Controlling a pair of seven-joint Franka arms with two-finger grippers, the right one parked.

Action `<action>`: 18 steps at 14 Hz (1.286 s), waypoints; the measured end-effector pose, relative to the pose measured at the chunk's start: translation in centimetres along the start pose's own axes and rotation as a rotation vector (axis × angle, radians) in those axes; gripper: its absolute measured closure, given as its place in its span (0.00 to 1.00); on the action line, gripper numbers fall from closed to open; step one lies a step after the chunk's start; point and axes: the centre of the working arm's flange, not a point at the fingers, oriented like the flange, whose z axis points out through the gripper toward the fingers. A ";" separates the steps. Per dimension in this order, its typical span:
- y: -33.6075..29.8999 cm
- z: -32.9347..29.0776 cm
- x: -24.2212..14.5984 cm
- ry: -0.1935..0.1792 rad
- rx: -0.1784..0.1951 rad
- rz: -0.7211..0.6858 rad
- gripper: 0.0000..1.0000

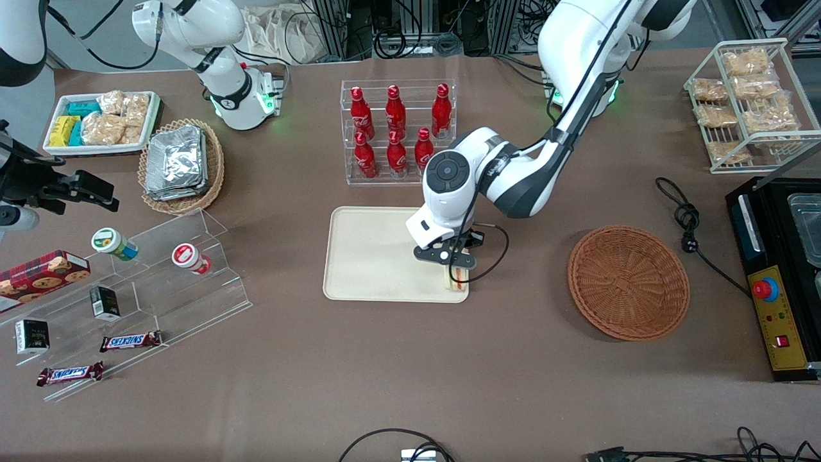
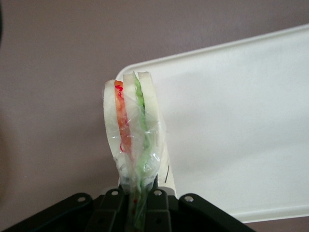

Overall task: Place sandwich from basket to tray
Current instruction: 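Carry the sandwich over the cream tray with the left gripper, then lower the sandwich onto the tray and open the left gripper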

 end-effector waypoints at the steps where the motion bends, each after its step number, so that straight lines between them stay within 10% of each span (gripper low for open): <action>1: 0.4 0.9 -0.4 -0.006 0.010 0.014 0.85; 18: 2.8 4.3 -1.8 0.003 0.008 0.044 0.85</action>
